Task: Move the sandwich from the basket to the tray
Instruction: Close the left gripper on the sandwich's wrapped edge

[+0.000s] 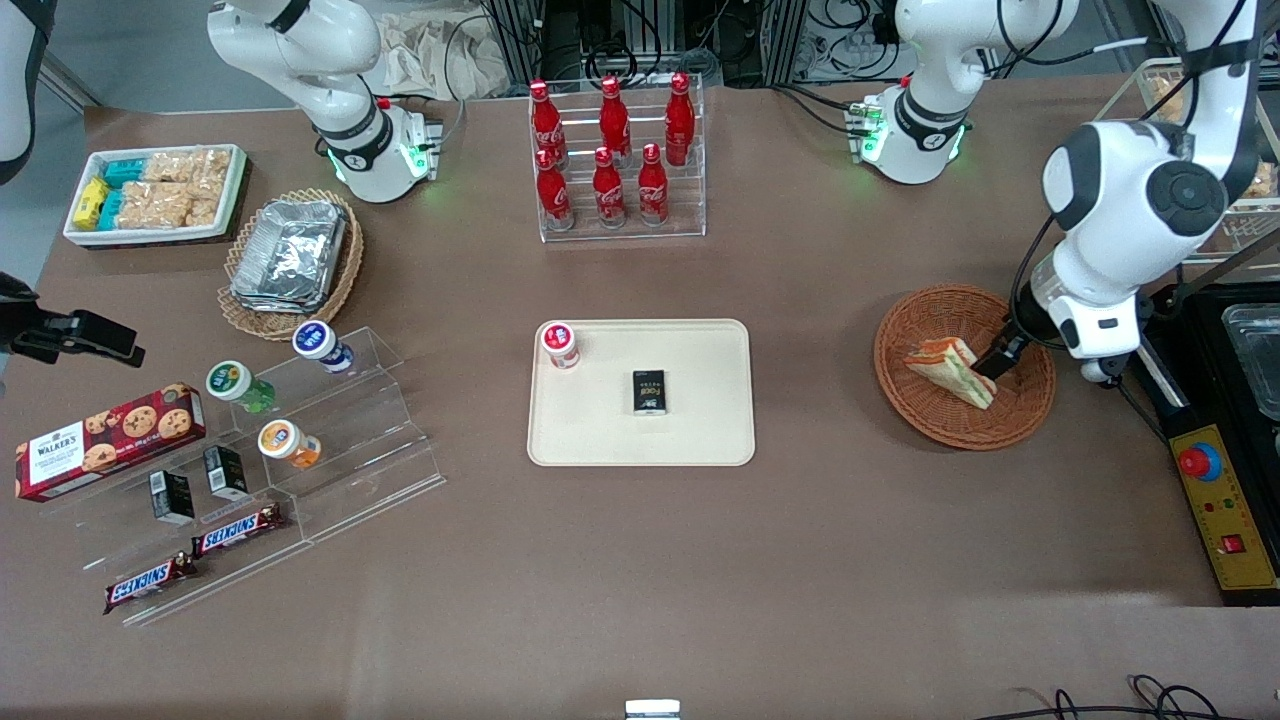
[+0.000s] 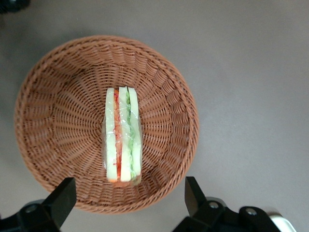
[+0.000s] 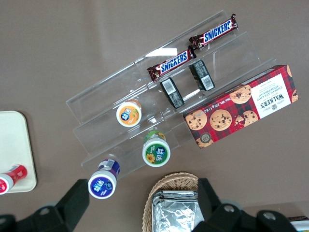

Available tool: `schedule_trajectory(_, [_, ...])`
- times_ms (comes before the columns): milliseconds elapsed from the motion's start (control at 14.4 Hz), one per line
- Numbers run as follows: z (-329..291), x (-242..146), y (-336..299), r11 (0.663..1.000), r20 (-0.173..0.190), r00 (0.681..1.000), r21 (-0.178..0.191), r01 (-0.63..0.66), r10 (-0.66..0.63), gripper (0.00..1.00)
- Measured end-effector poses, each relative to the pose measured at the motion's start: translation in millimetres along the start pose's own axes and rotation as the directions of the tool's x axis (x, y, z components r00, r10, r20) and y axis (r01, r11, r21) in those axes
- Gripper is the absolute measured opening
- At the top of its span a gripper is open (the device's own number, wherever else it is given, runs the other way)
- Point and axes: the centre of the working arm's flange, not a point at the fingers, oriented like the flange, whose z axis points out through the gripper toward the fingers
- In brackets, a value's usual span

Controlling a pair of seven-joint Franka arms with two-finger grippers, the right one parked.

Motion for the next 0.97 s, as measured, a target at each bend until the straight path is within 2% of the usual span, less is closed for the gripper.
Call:
schedule_trajectory(416, [67.1,-5.2,5.3,0.999,0.016,0.999,0.022,0.035,-0.035,1.0])
schedule_trajectory(762, [115.9,-12.8,-16.7,0.998,0.024,0.999,0.037,0.047,-0.047,1.0])
schedule_trajectory(832, [121.0,-13.0,-18.2,0.998,0.024,0.999,0.038,0.048,-0.049,0.93])
schedule_trajectory(970, [125.5,-12.4,-18.0,0.998,0.022,0.999,0.035,0.049,-0.05,0.89])
